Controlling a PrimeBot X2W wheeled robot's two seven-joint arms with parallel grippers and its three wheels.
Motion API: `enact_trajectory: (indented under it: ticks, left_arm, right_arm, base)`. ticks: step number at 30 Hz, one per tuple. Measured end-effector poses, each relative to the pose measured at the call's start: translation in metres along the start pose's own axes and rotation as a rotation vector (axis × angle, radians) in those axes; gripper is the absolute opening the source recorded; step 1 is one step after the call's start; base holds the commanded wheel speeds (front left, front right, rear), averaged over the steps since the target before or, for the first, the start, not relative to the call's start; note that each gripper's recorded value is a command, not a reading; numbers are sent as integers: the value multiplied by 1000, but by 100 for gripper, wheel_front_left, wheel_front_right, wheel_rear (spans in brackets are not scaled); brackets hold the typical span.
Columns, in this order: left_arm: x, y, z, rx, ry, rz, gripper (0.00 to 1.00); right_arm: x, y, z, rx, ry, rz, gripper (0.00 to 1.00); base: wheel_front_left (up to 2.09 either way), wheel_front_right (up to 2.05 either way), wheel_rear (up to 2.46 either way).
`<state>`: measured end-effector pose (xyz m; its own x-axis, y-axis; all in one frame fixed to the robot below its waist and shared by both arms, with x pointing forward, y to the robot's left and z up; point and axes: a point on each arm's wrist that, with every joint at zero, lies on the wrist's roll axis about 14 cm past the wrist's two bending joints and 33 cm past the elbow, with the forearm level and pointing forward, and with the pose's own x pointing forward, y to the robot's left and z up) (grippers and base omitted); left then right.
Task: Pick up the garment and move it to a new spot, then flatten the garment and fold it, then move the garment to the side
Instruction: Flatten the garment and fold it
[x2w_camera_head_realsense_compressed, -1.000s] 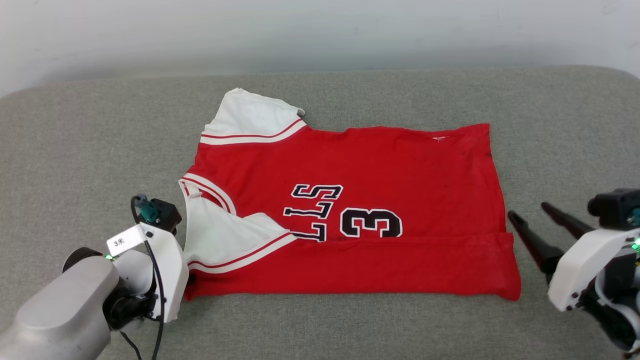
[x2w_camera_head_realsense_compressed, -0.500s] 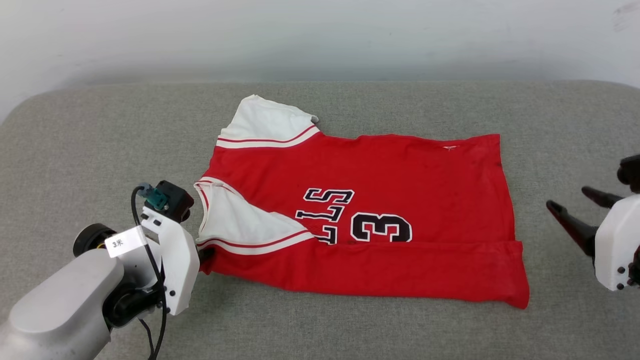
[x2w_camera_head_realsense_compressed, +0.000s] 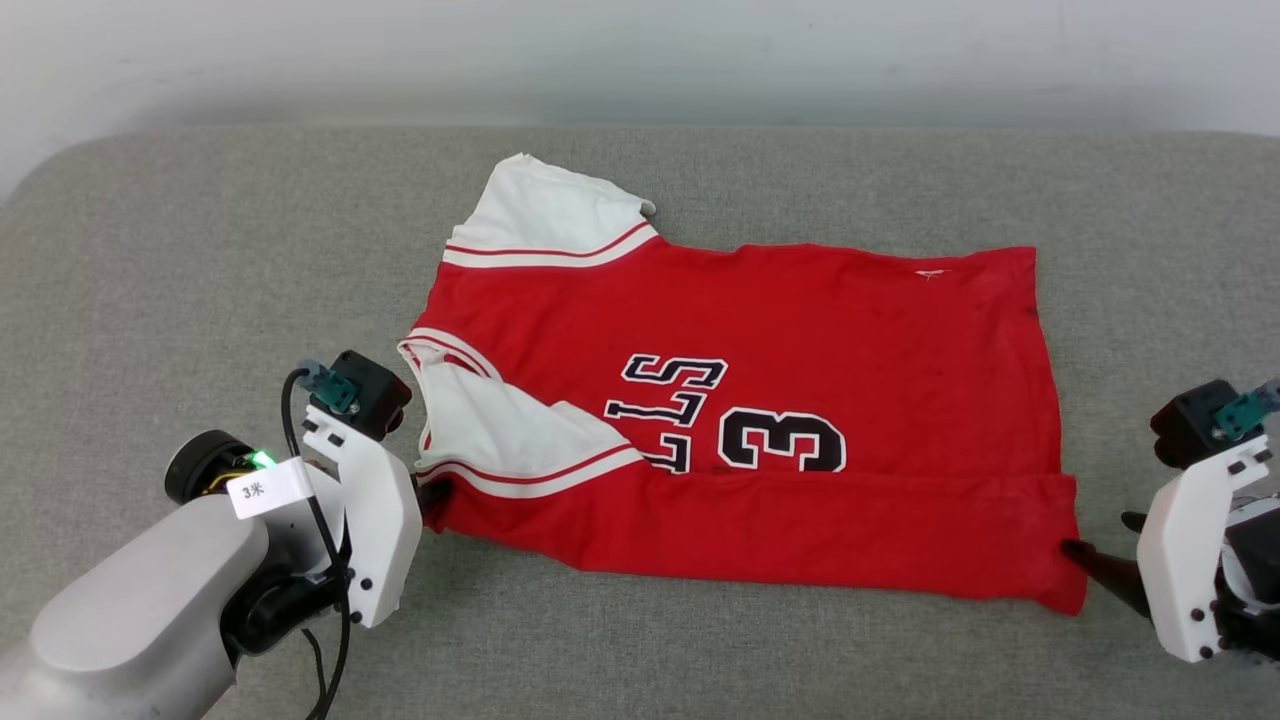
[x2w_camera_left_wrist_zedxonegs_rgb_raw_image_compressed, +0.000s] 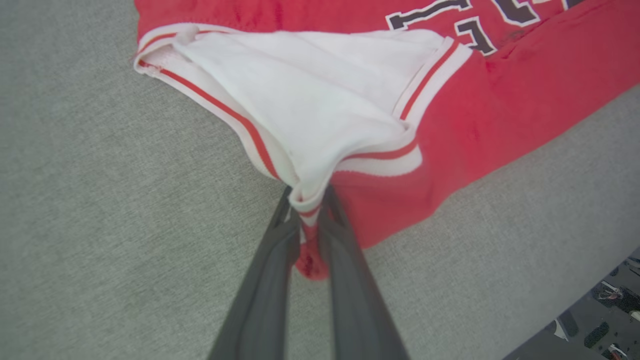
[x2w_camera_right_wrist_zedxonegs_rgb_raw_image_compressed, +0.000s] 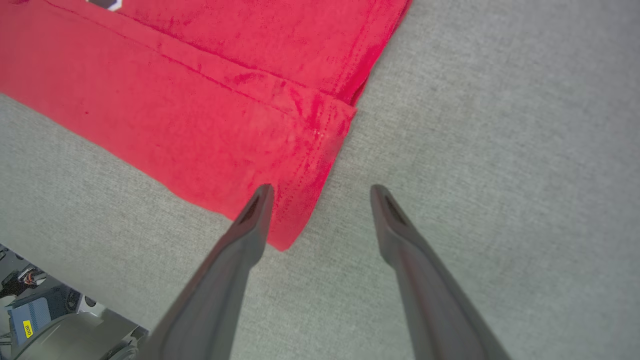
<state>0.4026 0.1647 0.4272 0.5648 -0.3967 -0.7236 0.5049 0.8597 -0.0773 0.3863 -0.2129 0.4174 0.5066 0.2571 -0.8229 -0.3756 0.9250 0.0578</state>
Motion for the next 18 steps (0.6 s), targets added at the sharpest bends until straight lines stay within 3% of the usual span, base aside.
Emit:
enact_trajectory:
  ticks: [15,16,17,18]
  left_arm:
    - [13,5,-7,-26,7,-3,0]
    - [12,5,-6,-28,2,-2,0]
    - [12,6,-5,-29,-3,1,0]
    - [11,6,-5,-32,-7,3,0]
  right_arm:
    - [48,27,-41,17,118,76,100]
    - [48,27,-40,16,108,75,50]
    - [48,27,-39,17,95,75,15]
    - [48,28,-36,18,78,76,0]
  base:
    - [0,0,0]
    - [0,0,0]
    - [0,0,0]
    - [0,0,0]
